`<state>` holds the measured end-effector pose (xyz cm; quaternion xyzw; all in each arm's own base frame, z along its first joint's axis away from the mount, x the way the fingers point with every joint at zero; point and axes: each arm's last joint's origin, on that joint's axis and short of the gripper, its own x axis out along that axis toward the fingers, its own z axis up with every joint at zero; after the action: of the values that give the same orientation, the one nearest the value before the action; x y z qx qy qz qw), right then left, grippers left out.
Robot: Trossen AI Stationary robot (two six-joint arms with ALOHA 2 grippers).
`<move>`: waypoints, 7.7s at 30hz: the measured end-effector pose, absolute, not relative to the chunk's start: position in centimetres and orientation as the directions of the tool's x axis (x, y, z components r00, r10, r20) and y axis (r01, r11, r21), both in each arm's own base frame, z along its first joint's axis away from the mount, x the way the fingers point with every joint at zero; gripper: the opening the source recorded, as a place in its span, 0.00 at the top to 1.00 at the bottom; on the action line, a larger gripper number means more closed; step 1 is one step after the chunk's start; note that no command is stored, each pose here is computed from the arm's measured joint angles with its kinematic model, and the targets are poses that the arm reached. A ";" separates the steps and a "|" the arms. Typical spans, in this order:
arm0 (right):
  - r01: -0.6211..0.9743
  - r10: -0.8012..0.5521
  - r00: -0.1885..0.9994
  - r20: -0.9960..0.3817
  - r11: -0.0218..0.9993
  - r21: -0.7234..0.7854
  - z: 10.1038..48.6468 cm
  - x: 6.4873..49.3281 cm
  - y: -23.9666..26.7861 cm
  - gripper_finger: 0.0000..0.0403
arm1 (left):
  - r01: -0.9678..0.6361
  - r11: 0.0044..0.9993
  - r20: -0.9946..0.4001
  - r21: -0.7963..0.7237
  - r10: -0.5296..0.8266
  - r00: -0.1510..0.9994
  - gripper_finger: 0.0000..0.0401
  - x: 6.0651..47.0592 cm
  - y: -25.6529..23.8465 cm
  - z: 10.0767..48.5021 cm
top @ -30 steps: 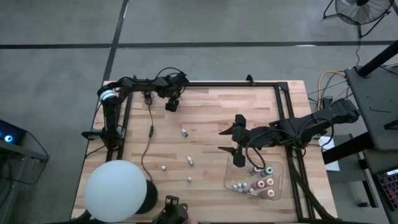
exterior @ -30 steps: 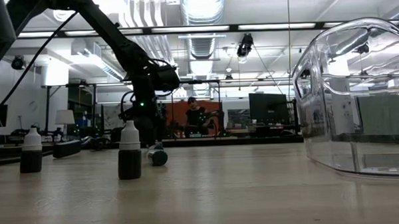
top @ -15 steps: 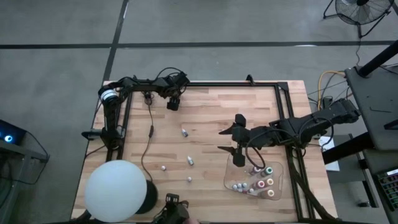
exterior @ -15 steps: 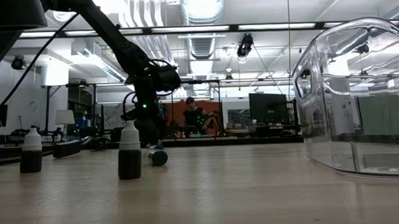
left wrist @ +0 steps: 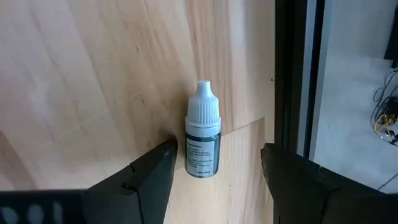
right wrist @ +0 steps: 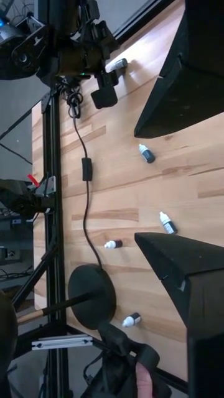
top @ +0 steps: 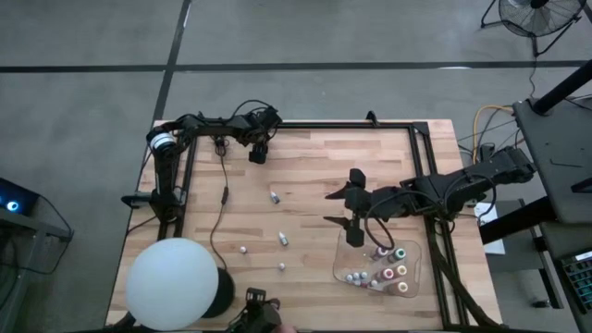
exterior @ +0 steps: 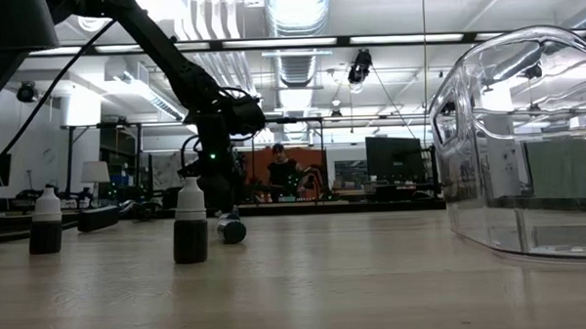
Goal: Pick & Place food coloring
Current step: Put the black food color into the transparent bin
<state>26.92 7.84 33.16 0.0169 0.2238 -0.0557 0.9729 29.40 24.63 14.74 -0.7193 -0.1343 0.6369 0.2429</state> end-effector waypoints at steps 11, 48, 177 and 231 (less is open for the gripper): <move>0.116 -0.101 0.893 -0.438 0.993 0.008 33.2 26.9 7.8 0.38 | -0.133 -0.883 -0.889 -0.451 0.431 0.155 0.61 29.6 24.4 13.0; 0.115 -0.102 0.893 -0.438 0.993 0.003 33.2 26.9 7.8 0.40 | -0.220 -0.863 -0.886 -0.455 0.414 0.210 0.84 30.2 24.1 13.2; 0.022 0.180 0.625 -0.759 0.969 0.248 46.5 28.2 6.9 0.66 | 0.039 0.959 -0.371 -0.281 -0.146 0.917 0.89 37.9 -7.1 41.4; 0.060 0.170 0.409 -0.897 0.975 0.212 44.2 25.9 9.5 0.89 | -0.021 0.962 -0.266 -0.272 -0.055 0.962 0.28 35.1 -4.2 44.9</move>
<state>25.85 9.48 44.24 0.1059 0.5425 0.0329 0.8327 35.10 -4.20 44.92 -0.1373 0.1370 -0.0087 0.9810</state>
